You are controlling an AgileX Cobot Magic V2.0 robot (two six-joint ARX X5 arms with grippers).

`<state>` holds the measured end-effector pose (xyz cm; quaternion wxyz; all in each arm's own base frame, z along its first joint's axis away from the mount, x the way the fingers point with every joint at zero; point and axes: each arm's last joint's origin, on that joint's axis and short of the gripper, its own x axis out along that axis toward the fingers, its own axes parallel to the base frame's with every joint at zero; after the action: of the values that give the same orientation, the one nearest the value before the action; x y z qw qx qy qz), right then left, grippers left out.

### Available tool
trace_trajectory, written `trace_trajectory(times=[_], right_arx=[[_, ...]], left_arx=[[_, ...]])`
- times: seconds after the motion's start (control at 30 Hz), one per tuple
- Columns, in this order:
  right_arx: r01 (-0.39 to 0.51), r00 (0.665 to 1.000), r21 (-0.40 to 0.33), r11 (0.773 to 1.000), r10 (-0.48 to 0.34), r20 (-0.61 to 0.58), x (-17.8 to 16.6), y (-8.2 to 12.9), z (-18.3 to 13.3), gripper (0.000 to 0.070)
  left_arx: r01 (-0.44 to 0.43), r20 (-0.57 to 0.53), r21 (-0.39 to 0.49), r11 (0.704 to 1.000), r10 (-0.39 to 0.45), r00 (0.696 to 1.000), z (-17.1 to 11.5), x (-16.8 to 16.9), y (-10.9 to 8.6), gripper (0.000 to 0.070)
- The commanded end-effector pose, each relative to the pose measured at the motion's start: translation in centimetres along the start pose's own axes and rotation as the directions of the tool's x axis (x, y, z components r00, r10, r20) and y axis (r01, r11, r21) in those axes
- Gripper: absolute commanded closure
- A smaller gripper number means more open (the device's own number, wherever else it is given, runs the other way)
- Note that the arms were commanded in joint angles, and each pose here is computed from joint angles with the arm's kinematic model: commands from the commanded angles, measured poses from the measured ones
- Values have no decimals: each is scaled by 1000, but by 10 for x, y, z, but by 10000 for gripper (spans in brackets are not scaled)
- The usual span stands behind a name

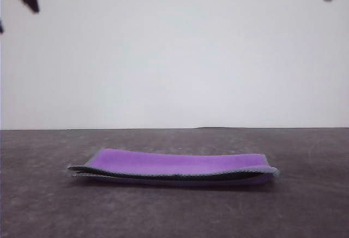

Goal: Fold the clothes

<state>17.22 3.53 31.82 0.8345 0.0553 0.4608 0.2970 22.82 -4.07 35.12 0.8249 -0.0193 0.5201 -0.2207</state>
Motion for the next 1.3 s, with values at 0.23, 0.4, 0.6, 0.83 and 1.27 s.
trace_trajectory(times=[0.23, 0.4, 0.6, 0.83, 1.27], right_arx=[[-188, 982, 219, 957, 179, 60, 68, -28, -33, 276], [-196, 981, 299, 934, 183, 69, 98, -40, -46, 276], [-195, 981, 351, 916, 188, 54, 127, -51, -43, 275], [-194, 979, 402, 895, 200, 28, 158, -67, -42, 275], [-271, 955, 451, 850, 296, 17, 200, -73, -43, 304]], left_arx=[[-6, 43, -58, 998, 9, 999, -56, 35, 9, 255], [-6, 64, -62, 998, 10, 998, -79, 50, 12, 259], [-7, 90, -52, 999, 12, 996, -79, 51, 13, 259], [-8, 110, -46, 999, 13, 994, -77, 51, 13, 259], [-7, 111, -45, 999, 12, 994, -77, 51, 13, 259]])
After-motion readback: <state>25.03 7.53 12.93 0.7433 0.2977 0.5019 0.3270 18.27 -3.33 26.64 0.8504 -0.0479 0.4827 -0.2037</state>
